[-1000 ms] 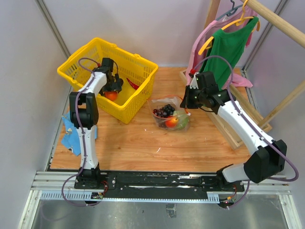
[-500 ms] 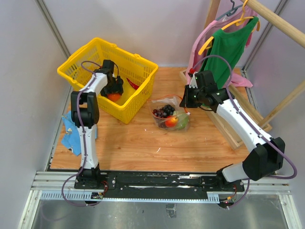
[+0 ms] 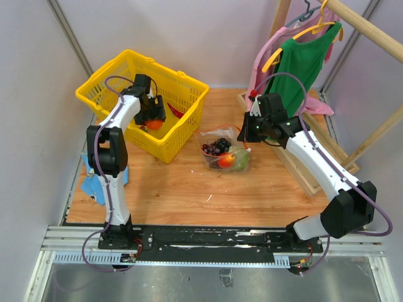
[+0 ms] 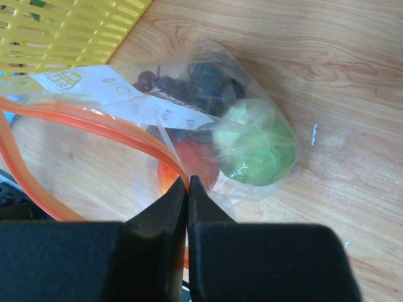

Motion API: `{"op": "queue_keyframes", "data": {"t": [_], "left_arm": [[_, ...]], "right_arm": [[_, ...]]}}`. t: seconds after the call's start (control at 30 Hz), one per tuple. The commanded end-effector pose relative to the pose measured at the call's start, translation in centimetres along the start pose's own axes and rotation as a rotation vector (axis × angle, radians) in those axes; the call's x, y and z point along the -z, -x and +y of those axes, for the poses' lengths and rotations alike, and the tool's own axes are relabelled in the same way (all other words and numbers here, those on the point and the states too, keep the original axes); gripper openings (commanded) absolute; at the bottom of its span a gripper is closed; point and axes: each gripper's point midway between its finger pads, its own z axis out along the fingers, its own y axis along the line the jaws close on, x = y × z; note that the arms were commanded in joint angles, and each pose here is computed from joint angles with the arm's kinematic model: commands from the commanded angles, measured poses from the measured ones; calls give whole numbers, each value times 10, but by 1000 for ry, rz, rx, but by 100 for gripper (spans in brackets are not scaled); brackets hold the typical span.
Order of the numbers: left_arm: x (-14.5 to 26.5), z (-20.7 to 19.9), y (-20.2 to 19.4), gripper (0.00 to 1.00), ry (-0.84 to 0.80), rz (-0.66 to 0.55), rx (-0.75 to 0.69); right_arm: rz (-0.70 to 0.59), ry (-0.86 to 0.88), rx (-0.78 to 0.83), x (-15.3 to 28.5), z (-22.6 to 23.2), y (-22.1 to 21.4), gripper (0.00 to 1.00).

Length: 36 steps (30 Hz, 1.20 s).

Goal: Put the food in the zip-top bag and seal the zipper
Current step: Pick up the fake fruit from the bin.

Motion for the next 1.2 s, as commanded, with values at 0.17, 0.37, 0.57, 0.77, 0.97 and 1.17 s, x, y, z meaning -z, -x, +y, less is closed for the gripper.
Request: {"op": "queue_keyframes", "data": {"t": [0.17,0.37,0.57,0.77,0.97,1.17], "left_arm": [[49,-28,8,62,-128,-78,0],[80,-45,14,59,-184,-136,-19],[139,-75,27,58,-288,-276,-64],[200,-102,27,56,-376,-401,-133],[245,-135,5,54,-496,-464,-209],[278,-176,-29,54,-596,-490,-336]], "right_arm": [[-36,29,8,14,6,8,3],[-38,31,4,15,6,7,3],[-41,33,5,15,7,9,3],[-43,36,6,15,8,11,3],[-42,43,2,14,10,12,3],[-34,52,-9,11,11,12,3]]}}
